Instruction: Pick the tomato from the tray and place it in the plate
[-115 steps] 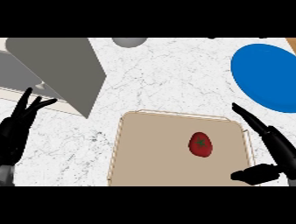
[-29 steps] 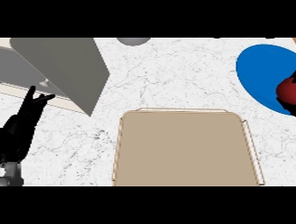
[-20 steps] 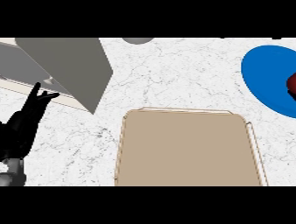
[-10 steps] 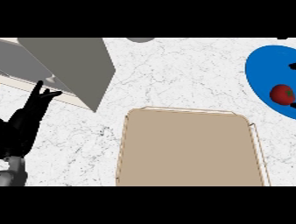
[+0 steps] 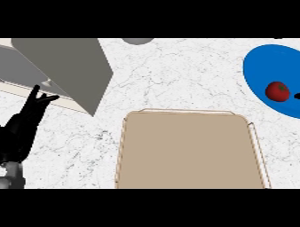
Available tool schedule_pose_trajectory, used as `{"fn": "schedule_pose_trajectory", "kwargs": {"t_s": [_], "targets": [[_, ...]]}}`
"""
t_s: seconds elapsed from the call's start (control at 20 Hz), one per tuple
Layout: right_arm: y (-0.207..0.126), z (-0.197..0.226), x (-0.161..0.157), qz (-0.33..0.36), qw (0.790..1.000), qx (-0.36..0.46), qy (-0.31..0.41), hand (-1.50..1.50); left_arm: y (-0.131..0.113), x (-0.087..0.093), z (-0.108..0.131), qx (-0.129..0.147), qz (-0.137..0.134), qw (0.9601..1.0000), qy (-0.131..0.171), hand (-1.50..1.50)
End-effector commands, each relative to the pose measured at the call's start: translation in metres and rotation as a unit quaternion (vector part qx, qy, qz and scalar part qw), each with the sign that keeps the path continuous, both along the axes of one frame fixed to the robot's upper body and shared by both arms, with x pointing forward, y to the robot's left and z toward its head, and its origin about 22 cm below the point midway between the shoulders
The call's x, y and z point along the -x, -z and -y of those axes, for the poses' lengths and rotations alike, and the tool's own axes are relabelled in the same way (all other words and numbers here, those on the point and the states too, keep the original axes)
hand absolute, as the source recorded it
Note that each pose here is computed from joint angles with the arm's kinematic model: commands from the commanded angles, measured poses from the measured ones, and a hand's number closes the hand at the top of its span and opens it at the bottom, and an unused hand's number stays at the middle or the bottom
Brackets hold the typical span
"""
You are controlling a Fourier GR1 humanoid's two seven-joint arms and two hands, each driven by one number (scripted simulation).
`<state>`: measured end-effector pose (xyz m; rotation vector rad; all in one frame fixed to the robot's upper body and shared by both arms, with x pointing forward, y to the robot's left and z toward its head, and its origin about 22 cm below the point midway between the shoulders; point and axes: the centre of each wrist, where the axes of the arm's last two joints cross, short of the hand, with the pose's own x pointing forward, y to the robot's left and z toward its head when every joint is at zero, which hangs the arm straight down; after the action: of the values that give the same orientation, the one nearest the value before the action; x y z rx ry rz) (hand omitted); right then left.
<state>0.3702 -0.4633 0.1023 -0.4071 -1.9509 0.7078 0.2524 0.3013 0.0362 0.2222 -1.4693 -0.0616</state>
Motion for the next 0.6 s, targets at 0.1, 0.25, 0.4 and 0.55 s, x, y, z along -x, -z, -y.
{"fn": "schedule_pose_trajectory", "kwargs": {"t_s": [0.1, 0.25, 0.4, 0.55], "targets": [[-0.030, 0.012, -0.006, -0.045, 0.988, -0.136, -0.055, -1.50, 0.005, -0.016, 0.019, 0.018, -0.024, 0.9993, 0.023, 0.00], [-0.013, 0.019, 0.004, -0.126, 0.975, -0.171, -0.064, -1.50, 0.011, -0.006, 0.019, 0.016, -0.022, 0.9992, 0.029, 0.00], [-0.014, 0.032, 0.014, -0.148, 0.965, -0.202, -0.083, -1.50, -0.001, -0.013, 0.014, 0.006, -0.018, 0.9996, 0.021, 0.00], [-0.025, 0.043, 0.020, -0.157, 0.964, -0.196, -0.083, -1.50, 0.013, -0.009, 0.019, 0.012, -0.021, 0.9992, 0.032, 0.00]]}}
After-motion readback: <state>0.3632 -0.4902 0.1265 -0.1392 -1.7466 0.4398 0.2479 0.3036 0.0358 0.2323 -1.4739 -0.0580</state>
